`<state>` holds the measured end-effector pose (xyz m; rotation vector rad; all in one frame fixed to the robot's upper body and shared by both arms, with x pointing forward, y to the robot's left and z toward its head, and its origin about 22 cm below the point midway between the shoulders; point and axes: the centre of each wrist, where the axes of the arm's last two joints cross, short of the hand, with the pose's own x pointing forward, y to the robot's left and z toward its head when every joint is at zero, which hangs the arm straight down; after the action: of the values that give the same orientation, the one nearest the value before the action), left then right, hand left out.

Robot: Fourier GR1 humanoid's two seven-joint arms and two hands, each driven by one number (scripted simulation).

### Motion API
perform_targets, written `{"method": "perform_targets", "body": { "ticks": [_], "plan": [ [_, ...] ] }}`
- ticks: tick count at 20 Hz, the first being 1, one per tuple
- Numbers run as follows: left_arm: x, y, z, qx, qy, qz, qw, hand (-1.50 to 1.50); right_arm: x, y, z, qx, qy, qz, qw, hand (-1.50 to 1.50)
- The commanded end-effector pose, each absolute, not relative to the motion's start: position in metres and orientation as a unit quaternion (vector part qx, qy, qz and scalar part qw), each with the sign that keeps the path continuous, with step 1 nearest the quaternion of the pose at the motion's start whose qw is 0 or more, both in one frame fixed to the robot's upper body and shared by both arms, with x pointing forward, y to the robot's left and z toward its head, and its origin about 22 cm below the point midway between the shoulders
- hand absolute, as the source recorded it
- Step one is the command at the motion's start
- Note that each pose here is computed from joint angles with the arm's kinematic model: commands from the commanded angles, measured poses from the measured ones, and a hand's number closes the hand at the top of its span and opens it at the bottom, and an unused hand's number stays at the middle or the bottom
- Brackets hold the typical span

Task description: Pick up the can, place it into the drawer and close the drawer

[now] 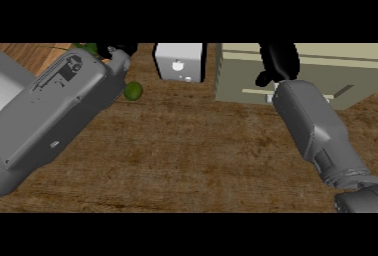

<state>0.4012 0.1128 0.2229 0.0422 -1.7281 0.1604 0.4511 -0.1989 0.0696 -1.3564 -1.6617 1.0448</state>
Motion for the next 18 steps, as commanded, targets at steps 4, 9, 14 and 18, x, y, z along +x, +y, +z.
{"method": "perform_targets", "body": {
  "ticks": [4, 9, 14, 18],
  "plan": [
    [0.393, 0.115, 0.23, 0.012, -0.758, 0.068, 0.649, -1.5, 0.465, -0.206, 0.102, -0.553, -0.65, 0.382, 0.356, -1.5],
    [0.384, 0.105, 0.226, -0.001, -0.761, 0.056, 0.646, -1.5, 0.471, -0.216, 0.123, -0.559, -0.64, 0.383, 0.363, -1.5],
    [0.384, 0.119, 0.233, 0.003, -0.761, 0.054, 0.647, -1.5, 0.475, -0.191, 0.133, -0.459, -0.694, 0.371, 0.412, -1.5],
    [0.384, 0.119, 0.224, 0.005, -0.759, 0.062, 0.648, -1.5, 0.471, -0.176, 0.115, -0.362, -0.735, 0.297, 0.49, -1.5]
  ]
}}
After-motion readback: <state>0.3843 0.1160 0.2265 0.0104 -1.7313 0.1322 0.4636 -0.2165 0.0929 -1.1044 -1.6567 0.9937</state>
